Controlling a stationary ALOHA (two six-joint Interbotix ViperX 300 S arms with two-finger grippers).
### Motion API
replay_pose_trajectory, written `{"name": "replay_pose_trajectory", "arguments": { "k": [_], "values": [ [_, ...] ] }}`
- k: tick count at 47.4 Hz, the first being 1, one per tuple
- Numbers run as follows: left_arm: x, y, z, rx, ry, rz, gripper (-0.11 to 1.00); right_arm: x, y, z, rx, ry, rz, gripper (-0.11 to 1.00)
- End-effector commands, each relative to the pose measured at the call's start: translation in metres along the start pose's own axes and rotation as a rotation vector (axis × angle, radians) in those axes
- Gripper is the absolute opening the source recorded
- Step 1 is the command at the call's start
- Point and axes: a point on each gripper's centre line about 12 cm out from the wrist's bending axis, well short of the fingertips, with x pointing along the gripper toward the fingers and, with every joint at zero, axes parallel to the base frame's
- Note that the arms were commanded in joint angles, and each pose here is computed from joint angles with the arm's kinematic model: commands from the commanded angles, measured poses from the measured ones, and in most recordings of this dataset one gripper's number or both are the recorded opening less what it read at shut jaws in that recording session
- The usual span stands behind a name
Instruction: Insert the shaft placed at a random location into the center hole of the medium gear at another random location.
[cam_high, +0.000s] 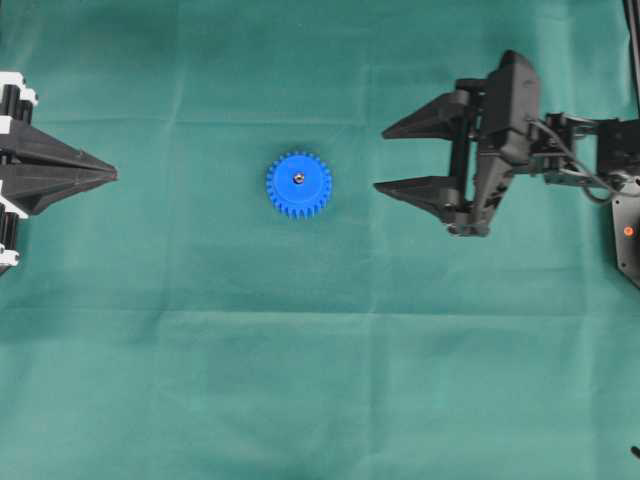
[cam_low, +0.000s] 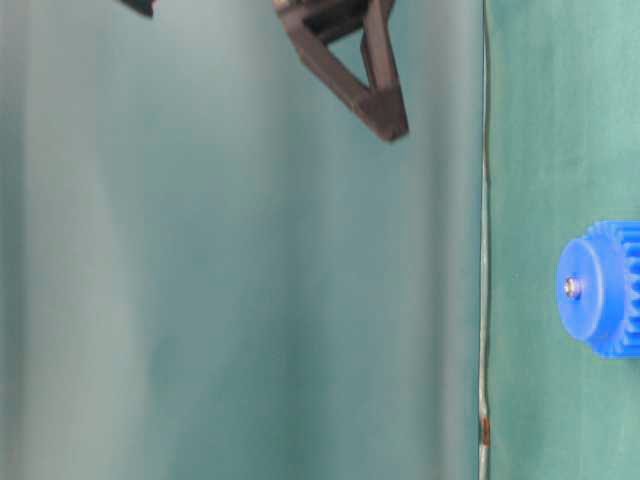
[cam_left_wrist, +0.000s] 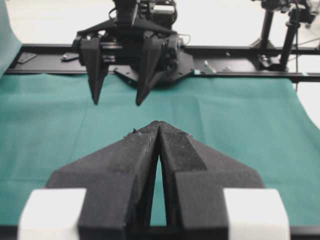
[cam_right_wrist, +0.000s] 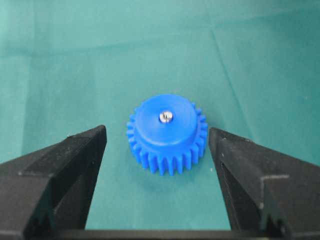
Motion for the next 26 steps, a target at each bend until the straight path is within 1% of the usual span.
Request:
{"name": "replay_pose_trajectory", "arguments": {
  "k": [1,10,26],
  "values": [
    [0.0023,-0.0004,0.0066,0.002,-0.015,-0.002,0.00,-0.0090,0.0013,0.0078,0.022,-0.036,0.005,0.84],
    [0.0026,-0.0001,0.0063,0.002,-0.014,0.000,0.00,-0.0175,0.0010,0.0066,0.023,-0.047,0.006,0.84],
    [0.0026,-0.0001,0.0057,0.002,-0.009,0.000,0.00,-0.0160,0.0011,0.0070,0.023,-0.046,0.006,0.84]
  ]
}}
